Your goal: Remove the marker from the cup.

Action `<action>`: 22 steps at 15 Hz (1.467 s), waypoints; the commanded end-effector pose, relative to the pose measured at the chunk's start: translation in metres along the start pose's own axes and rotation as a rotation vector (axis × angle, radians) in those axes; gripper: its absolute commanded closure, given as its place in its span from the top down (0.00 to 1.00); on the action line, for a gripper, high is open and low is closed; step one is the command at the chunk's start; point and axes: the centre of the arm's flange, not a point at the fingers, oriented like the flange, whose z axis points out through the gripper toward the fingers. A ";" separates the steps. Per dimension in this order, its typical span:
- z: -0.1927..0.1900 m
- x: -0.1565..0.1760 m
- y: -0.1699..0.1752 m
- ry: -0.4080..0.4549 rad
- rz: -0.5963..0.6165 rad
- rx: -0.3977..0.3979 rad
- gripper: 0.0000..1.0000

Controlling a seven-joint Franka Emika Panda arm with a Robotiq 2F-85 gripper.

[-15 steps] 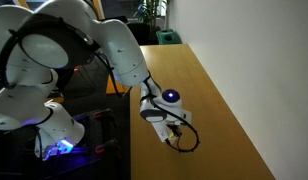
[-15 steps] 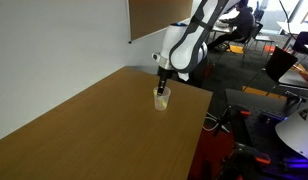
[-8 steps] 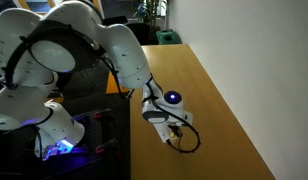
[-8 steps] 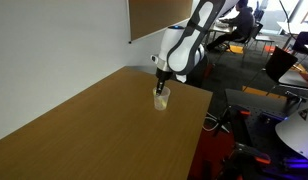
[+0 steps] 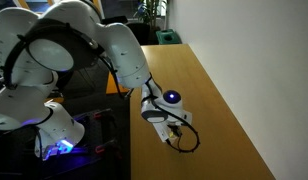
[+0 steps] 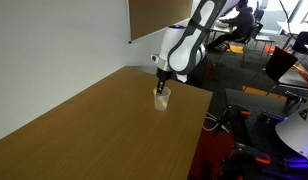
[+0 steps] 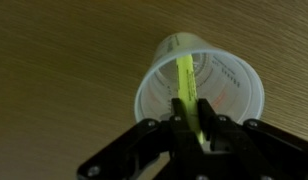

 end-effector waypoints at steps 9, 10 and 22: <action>-0.089 -0.031 -0.018 0.128 0.059 -0.059 0.05; -0.099 -0.033 -0.020 0.140 0.058 -0.067 0.05; -0.198 0.007 -0.041 0.380 0.088 -0.083 0.05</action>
